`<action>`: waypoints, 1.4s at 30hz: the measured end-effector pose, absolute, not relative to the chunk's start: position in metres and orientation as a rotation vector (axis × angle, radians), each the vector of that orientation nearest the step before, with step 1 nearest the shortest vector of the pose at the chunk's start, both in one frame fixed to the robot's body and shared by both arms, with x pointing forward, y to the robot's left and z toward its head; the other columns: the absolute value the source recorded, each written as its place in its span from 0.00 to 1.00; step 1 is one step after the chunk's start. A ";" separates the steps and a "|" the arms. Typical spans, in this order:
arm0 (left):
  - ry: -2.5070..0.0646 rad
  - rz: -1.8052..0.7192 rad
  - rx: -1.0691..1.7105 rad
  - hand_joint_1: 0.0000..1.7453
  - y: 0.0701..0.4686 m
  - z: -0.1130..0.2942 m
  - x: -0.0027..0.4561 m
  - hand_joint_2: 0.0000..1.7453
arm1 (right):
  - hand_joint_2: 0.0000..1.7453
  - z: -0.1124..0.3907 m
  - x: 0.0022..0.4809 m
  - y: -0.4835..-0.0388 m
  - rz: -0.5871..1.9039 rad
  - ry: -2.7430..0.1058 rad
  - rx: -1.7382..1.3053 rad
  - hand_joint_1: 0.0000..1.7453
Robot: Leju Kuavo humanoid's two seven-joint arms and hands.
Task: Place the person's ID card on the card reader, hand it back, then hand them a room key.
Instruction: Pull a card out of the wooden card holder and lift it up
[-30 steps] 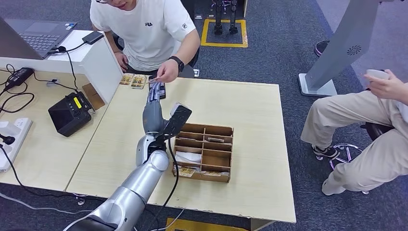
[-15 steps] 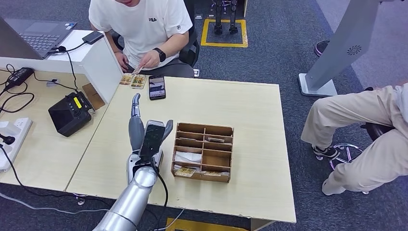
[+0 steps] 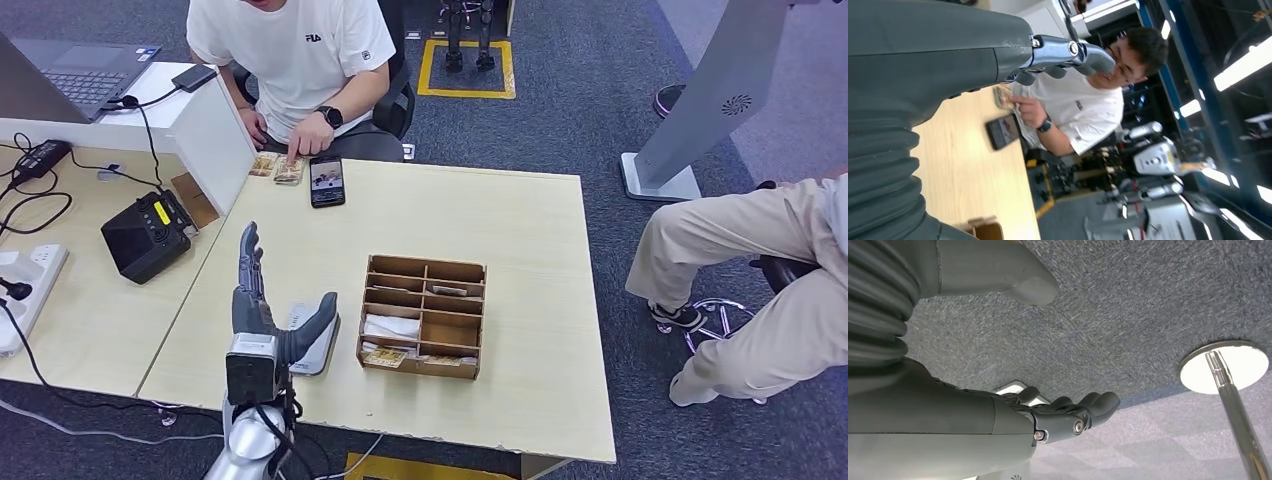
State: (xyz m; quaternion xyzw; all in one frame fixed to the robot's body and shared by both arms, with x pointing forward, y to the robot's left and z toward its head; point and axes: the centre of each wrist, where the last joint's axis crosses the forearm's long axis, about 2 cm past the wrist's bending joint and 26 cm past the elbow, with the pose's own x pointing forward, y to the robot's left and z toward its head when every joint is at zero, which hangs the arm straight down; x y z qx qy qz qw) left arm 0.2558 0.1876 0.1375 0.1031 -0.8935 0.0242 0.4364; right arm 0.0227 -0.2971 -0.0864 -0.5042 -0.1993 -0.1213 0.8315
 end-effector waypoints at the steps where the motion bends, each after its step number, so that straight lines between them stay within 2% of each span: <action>1: -2.241 0.053 0.225 0.00 0.187 0.139 0.253 1.00 | 1.00 -0.086 0.023 -0.297 -0.256 -0.424 -1.071 0.00; 15: -2.388 -0.141 -0.291 0.00 0.158 0.158 0.222 1.00 | 1.00 -0.086 0.022 -0.298 -0.252 -0.451 -1.081 0.00; 28: -2.449 -0.496 -0.435 0.00 0.134 0.163 0.213 1.00 | 1.00 -0.086 0.023 -0.298 -0.196 -0.494 -1.081 0.00; 36: -2.434 -0.676 -0.393 0.00 0.131 0.161 0.214 1.00 | 1.00 -0.086 0.023 -0.297 -0.185 -0.501 -1.078 0.00; 42: -2.396 -0.858 -0.176 0.00 0.132 0.156 0.218 1.00 | 1.00 -0.086 0.023 -0.297 -0.173 -0.502 -1.074 0.00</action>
